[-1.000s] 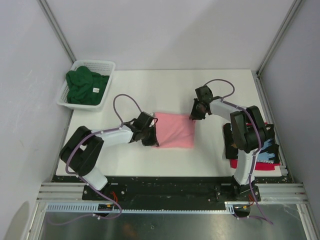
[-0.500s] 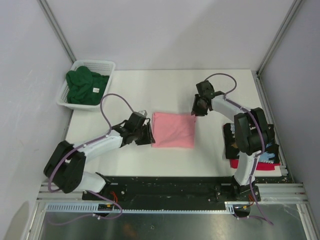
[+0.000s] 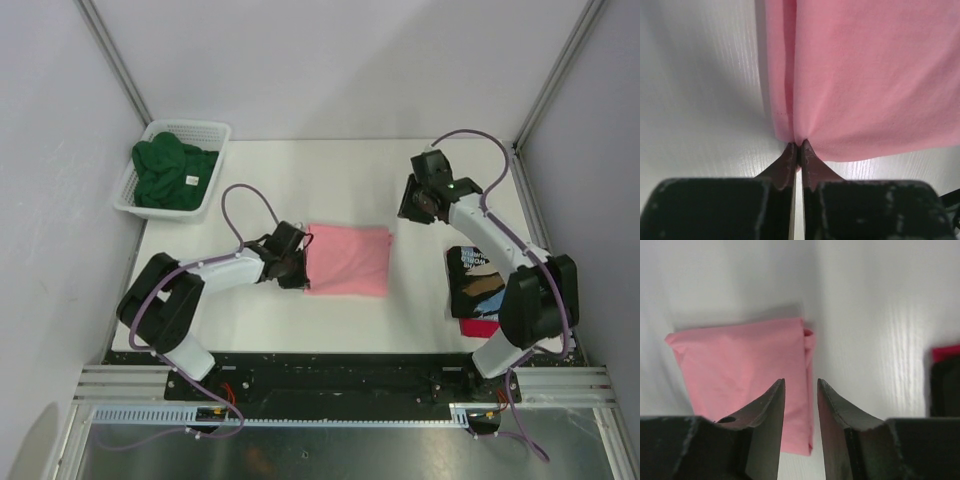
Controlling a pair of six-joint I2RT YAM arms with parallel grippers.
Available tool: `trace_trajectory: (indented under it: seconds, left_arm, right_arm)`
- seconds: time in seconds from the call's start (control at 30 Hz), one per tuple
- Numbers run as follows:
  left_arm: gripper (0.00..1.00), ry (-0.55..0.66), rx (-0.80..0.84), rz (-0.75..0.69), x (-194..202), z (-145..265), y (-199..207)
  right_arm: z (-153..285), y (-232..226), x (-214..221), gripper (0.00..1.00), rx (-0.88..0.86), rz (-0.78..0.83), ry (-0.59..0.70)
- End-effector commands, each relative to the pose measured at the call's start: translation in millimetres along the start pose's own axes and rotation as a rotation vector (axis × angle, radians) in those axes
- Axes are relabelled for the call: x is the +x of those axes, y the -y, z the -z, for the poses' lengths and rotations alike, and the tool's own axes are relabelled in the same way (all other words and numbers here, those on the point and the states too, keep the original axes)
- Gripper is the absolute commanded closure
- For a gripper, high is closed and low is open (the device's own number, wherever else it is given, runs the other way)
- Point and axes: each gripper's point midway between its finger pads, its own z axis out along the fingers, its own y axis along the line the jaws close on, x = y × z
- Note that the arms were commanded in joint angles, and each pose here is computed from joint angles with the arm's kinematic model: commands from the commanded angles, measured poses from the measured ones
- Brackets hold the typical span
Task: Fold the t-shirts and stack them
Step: Smooth out wrinkles on the folded tshirt, then put the neatly folded tshirt into the corner of the board with both arms
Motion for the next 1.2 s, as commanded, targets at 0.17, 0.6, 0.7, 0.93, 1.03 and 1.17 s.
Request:
trace_trajectory:
  seconds: [0.17, 0.6, 0.7, 0.93, 1.03, 1.17]
  left_arm:
    - [1.0, 0.094, -0.195, 0.2, 3.7, 23.5, -70.6]
    - [1.0, 0.217, -0.306, 0.365, 22.6, 64.2, -133.3]
    - [1.0, 0.218, -0.296, 0.357, 20.2, 65.9, -130.7]
    - [1.0, 0.218, -0.285, 0.345, 17.0, 67.2, -128.0]
    - [1.0, 0.217, -0.282, 0.338, 15.8, 67.3, -127.3]
    - [1.0, 0.217, -0.28, 0.333, 14.8, 67.5, -126.4]
  right_arm:
    - [48.5, 100.6, 28.1, 0.52, 0.312, -0.046, 0.048]
    - [54.8, 169.1, 75.4, 0.29, 0.52, -0.042, 0.019]
    - [40.3, 170.7, 79.3, 0.23, 0.537, -0.018, -0.014]
    - [9.8, 186.4, 90.3, 0.18, 0.672, 0.056, -0.085]
    - [6.3, 199.7, 91.0, 0.18, 0.77, 0.097, -0.098]
    - [3.0, 208.7, 95.7, 0.2, 0.847, 0.131, -0.113]
